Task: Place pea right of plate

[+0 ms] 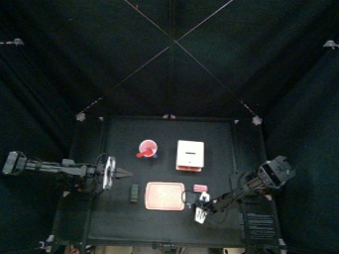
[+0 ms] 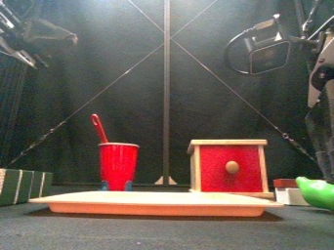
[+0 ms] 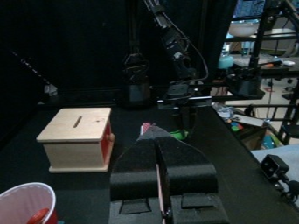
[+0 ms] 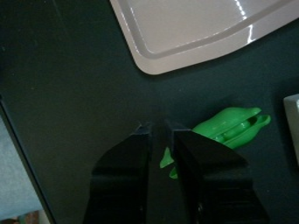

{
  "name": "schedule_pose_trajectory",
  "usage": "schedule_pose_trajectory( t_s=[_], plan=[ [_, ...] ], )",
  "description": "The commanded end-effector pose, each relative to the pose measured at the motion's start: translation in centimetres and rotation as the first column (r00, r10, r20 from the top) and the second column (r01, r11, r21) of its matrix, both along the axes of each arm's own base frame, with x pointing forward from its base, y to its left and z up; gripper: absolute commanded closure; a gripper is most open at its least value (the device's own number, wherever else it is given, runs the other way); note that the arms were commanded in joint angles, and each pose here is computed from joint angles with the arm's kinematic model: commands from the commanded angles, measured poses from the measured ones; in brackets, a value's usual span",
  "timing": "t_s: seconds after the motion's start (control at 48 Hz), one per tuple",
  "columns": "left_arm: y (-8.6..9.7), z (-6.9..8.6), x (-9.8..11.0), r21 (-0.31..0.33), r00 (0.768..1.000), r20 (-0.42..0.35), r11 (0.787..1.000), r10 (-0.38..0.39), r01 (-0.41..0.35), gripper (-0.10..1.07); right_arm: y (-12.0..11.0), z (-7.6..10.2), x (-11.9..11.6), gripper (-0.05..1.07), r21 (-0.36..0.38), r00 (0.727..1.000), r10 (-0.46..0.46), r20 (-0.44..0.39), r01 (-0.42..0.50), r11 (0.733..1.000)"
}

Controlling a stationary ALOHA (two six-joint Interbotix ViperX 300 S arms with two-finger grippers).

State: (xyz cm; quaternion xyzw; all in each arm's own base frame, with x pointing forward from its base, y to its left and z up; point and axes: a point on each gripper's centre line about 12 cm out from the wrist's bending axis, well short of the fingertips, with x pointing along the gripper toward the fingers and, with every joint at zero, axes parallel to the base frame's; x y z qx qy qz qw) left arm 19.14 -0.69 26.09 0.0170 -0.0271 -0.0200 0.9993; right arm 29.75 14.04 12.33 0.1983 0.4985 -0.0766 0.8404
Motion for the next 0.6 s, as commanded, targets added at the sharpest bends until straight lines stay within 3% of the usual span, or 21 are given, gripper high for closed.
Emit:
schedule_pose_trajectory(
  t_s=[0.0, 0.229, 0.583],
  plan=[
    [0.0, 0.5, 0.2, 0.002, 1.000, 0.017, 1.000, 0.001, -0.001, 1.01, 0.1, 0.3, -0.2, 0.43, 0.033, 1.000, -0.025, -0.005, 0.025, 0.999],
    [0.0, 0.5, 0.2, 0.001, 1.000, 0.015, 1.000, 0.001, -0.001, 1.01, -0.1, -0.7, -1.7, 0.43, 0.069, 0.994, -0.079, -0.070, 0.083, 0.994],
    [0.0, 0.5, 0.2, 0.002, 1.000, 0.015, 1.000, 0.001, -0.001, 1.01, 0.4, 0.5, -2.2, 0.43, 0.070, 0.997, -0.057, -0.049, 0.061, 0.996]
  ],
)
